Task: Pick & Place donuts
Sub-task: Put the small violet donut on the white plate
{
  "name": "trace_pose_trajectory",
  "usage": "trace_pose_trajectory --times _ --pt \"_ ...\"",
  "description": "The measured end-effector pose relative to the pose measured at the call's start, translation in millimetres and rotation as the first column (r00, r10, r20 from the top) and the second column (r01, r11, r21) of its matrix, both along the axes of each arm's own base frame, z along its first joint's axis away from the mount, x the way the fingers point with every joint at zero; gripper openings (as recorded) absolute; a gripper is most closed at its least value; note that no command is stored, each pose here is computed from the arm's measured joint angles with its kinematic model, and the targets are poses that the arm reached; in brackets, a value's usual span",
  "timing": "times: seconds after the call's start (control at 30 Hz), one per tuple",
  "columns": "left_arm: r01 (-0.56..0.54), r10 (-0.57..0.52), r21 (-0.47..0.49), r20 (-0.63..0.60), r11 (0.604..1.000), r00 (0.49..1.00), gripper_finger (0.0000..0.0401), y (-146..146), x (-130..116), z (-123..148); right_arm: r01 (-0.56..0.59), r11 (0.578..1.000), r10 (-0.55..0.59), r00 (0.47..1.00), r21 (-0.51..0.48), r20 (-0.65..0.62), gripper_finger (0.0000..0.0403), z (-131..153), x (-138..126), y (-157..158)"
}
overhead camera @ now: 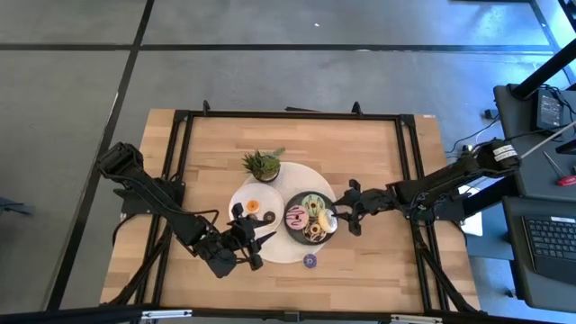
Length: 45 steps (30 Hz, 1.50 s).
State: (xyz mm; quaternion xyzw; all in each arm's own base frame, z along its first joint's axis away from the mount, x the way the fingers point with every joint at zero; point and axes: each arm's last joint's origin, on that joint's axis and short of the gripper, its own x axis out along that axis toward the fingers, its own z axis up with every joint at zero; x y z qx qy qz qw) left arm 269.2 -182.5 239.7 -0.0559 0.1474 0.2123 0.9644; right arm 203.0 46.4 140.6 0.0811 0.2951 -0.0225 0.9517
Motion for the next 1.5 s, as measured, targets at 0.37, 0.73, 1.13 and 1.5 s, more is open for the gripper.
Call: trace_pose_trajectory --times 0.37,0.73,1.13,1.5 --pt "0.109 -0.114 -0.092 -0.046 0.99 0.992 0.0141 -8 8 -14 -0.058 0.998 0.058 0.992 0.0 0.114 0.0188 28 -15 6" --pt "0.245 -0.24 -0.102 0.056 0.964 0.969 0.0141 -3 65 -55 -0.047 0.998 0.051 0.992 -0.04 0.115 0.0188 27 -17 12" --pt "0.31 -0.337 -0.138 -0.262 0.941 0.904 0.0141 -7 121 -70 -0.048 0.998 0.052 0.994 -0.045 0.095 0.0188 26 -18 12" --pt "0.256 -0.329 -0.237 -0.352 0.937 0.876 0.0141 -19 140 -87 -0.057 0.996 0.063 0.994 -0.064 0.091 0.0188 25 -18 12"
